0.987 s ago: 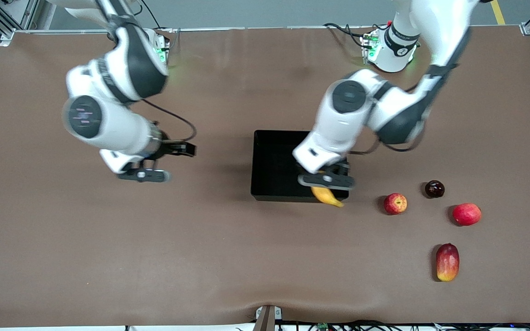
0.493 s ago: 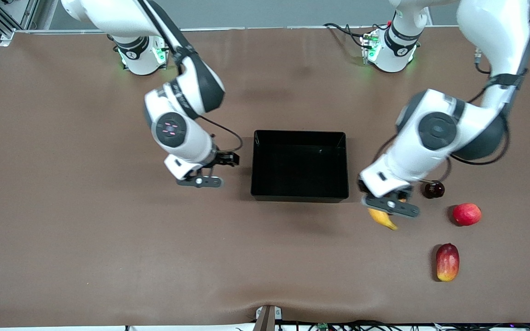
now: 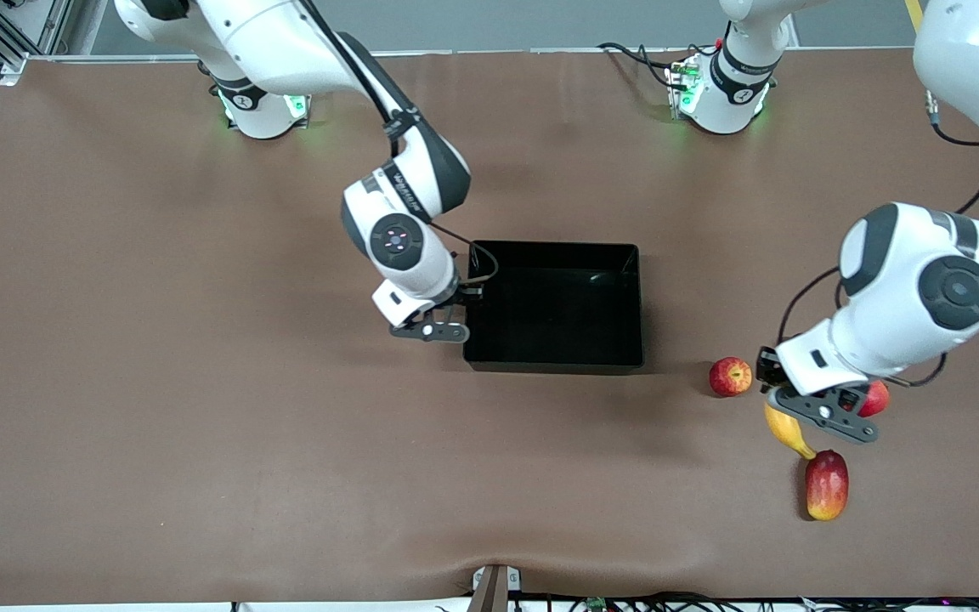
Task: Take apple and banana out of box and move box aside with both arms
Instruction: 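Lower the banana by the mango while the right gripper grips the tray rim, then drag the tray with the right gripper while the left gripper releases the banana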
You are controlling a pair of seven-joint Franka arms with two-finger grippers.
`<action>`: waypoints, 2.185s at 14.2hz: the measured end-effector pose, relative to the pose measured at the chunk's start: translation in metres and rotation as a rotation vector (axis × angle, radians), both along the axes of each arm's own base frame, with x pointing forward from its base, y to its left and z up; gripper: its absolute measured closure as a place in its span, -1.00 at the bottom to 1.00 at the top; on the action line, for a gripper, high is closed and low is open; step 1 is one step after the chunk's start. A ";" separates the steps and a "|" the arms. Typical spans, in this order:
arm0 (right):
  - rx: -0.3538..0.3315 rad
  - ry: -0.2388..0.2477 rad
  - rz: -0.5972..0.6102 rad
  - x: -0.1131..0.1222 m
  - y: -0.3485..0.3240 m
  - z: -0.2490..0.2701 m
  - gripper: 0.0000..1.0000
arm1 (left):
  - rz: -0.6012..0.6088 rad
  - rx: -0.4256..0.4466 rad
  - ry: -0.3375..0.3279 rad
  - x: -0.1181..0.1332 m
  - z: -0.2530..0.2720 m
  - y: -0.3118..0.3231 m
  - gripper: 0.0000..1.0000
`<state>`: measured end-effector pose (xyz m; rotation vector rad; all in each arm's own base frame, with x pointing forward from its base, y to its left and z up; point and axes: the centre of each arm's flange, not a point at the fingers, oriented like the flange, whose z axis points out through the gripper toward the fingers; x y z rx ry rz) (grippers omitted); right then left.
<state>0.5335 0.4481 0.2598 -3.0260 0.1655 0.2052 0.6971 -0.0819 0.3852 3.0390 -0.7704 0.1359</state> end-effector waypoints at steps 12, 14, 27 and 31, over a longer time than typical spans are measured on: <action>0.004 -0.025 0.002 -0.001 0.018 -0.023 0.92 | -0.209 -0.036 -0.010 0.040 -0.116 0.042 0.29; -0.001 -0.023 -0.013 0.008 0.011 -0.017 0.92 | -0.256 -0.030 -0.013 0.041 -0.131 0.050 0.29; 0.007 0.190 -0.102 0.102 -0.225 0.143 0.92 | -0.002 -0.100 -0.068 0.049 -0.184 0.033 -0.01; -0.026 0.208 -0.106 0.098 -0.319 0.140 0.92 | 0.004 -0.081 -0.086 0.055 -0.156 0.040 -0.80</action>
